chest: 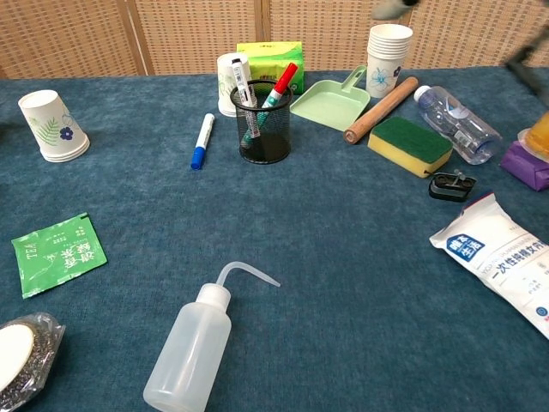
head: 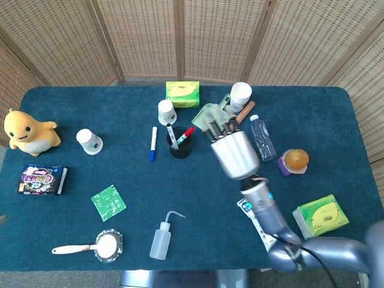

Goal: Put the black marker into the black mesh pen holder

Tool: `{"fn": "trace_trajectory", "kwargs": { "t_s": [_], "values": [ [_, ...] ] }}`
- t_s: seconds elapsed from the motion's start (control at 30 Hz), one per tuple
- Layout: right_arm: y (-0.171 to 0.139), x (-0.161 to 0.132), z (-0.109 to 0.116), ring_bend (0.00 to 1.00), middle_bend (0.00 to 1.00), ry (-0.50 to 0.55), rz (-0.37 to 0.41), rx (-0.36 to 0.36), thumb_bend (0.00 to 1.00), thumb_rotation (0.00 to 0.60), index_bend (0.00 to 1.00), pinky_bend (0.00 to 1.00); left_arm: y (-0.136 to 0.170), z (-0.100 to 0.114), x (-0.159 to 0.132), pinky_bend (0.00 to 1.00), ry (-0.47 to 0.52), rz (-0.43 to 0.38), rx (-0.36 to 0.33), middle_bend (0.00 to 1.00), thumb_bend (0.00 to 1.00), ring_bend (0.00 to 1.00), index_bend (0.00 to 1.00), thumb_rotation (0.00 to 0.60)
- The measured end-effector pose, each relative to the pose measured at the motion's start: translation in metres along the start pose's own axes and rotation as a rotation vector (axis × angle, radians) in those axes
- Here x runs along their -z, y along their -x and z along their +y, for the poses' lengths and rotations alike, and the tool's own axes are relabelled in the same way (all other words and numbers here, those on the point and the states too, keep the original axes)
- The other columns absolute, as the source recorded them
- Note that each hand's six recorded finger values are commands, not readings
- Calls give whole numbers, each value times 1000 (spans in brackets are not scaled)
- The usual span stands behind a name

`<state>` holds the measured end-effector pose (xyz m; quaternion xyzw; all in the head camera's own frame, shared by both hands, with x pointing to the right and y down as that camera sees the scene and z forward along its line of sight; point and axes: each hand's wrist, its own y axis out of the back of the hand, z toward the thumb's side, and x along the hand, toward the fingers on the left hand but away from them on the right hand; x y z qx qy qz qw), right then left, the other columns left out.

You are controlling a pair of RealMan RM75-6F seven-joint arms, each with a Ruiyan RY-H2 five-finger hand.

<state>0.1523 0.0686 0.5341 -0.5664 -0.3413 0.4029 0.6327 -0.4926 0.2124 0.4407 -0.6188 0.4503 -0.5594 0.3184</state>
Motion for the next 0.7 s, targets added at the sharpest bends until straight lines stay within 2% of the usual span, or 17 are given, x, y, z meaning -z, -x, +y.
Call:
{"fn": "trace_trajectory", "kwargs": {
  "t_s": [0.13,0.3,0.43,0.7],
  "values": [
    [-40,53,-8,0,0,104,-87,-67,0,600,156,143,0,-4,-4,0,-7,-1,5,0,46,0,56,600],
    [-97,116,-16,0,0,95,-218,-147,0,600,136,90,1,-5,-6,0,-14,5,3,0,46,0,55,600],
    [-119,137,-22,0,0,2,-240,-156,0,600,141,89,1,-8,-7,0,-25,4,8,0,46,0,56,600],
    [-153,152,-35,0,0,0,-273,-236,0,600,135,88,2,-9,-9,0,-31,3,8,0,46,0,56,600]
  ]
}}
